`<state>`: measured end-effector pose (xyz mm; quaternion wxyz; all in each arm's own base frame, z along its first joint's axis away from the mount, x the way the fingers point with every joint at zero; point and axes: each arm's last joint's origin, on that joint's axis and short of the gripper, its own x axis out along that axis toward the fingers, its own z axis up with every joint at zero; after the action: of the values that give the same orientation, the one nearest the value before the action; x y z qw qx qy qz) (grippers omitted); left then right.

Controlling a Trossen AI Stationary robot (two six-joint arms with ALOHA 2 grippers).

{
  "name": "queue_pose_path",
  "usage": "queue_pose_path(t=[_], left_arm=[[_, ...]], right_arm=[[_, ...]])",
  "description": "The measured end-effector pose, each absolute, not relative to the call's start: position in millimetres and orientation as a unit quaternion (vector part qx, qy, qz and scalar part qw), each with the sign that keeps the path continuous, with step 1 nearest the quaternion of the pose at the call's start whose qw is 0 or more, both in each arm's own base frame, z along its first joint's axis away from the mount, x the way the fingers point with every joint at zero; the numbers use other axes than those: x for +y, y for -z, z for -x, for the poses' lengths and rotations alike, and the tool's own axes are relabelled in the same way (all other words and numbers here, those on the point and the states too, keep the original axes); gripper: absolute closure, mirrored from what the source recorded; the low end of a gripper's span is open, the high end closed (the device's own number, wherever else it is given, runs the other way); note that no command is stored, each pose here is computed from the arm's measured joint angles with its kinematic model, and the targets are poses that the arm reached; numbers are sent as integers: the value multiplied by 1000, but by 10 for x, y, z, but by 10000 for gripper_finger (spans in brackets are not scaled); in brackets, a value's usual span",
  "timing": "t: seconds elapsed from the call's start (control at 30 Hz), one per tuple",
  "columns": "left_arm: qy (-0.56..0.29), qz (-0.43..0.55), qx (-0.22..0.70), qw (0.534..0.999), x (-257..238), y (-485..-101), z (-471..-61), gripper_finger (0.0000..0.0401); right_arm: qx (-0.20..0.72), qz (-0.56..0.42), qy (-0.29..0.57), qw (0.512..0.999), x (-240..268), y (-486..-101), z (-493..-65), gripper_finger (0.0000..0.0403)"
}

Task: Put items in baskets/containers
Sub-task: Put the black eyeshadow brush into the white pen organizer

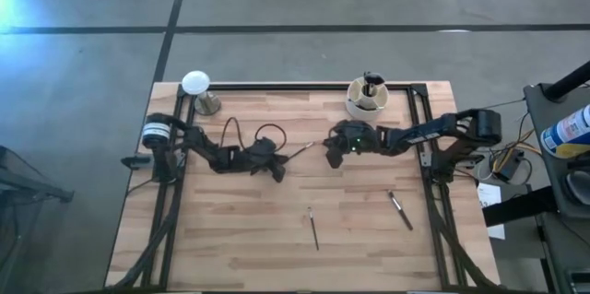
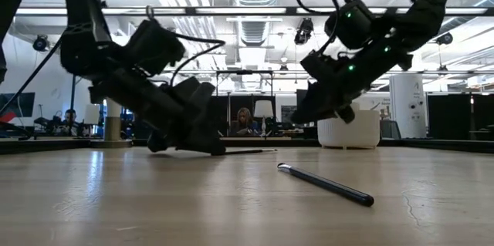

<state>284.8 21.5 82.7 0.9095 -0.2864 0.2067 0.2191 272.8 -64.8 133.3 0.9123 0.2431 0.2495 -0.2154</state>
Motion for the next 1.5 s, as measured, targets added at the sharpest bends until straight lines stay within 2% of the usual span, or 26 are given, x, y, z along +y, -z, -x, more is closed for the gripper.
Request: queue_pose_path(t=[0.23, 0.43, 0.57, 0.87, 1.27, 1.4, 1.5], left_arm=[[-200, 269, 174, 926, 175, -836, -2763, 400], [-200, 261, 170, 929, 164, -837, -2748, 399], [-195, 247, 166, 935, 138, -854, -2757, 399], [-182, 218, 170, 944, 106, -863, -2759, 400], [-166, 218, 170, 947, 96, -887, -2748, 401], [-159, 231, 163, 946, 142, -993, -2748, 398], [-145, 234, 190, 942, 192, -1115, -2749, 385]], right_arm=[[239, -292, 218, 900, -685, -1136, -2863, 294], [244, -293, 213, 899, -703, -1073, -2958, 268], [263, -257, 187, 911, -708, -1019, -3019, 262], [323, -107, 80, 937, -750, -938, -3084, 263], [382, -34, 23, 923, -818, -992, -3223, 311], [386, -28, 19, 922, -815, -989, -3222, 348], [388, -23, 16, 921, -813, -986, -3219, 383]])
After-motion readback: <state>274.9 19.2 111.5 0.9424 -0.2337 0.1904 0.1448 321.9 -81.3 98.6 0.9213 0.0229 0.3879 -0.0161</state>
